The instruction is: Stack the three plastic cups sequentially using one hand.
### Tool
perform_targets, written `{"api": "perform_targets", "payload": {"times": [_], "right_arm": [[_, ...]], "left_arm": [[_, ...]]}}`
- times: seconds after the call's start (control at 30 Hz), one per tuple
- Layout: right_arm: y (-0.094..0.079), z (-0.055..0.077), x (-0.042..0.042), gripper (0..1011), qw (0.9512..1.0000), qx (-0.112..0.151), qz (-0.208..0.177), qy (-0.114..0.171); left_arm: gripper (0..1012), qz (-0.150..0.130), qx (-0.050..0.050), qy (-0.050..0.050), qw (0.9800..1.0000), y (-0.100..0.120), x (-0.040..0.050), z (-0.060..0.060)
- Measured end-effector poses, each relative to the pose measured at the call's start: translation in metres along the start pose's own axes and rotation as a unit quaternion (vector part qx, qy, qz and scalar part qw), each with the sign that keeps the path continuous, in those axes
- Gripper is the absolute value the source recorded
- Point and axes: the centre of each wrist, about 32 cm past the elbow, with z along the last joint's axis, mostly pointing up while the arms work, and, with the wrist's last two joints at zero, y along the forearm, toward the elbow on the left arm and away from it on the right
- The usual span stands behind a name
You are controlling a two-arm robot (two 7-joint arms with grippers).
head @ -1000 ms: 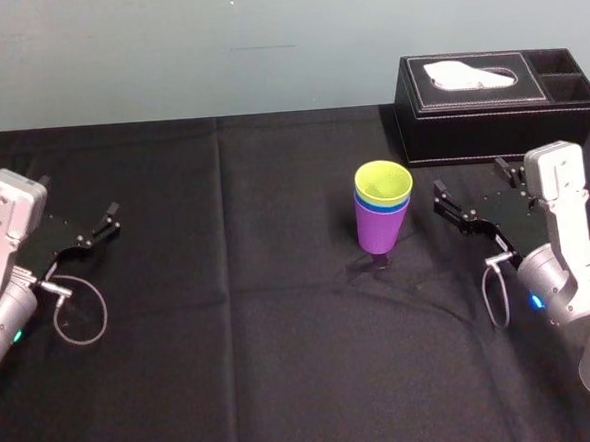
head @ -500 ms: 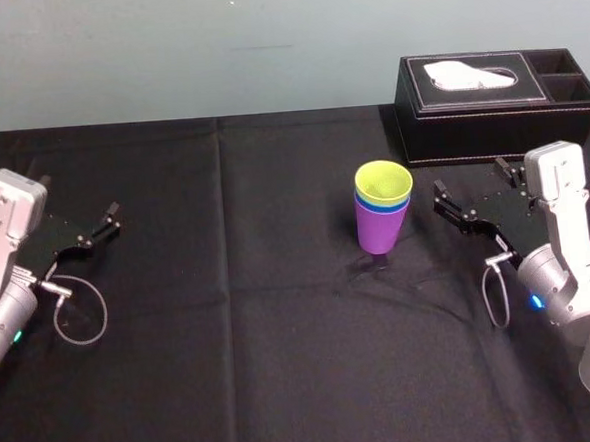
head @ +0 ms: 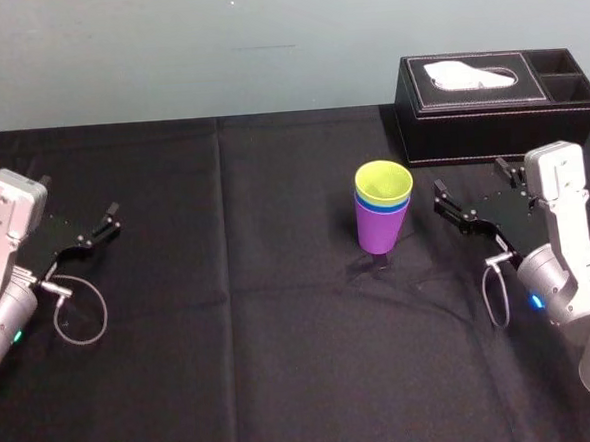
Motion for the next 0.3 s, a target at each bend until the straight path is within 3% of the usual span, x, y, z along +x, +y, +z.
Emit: {"api": "perform_targets", "payload": {"times": [0.3], "right_arm": [[0.0, 0.0, 0.0, 1000, 1.0, 0.0, 0.0, 0.0]], "left_arm": [[1011, 0.0, 0.0, 0.0, 1.0, 0.0, 0.0, 0.0]]}}
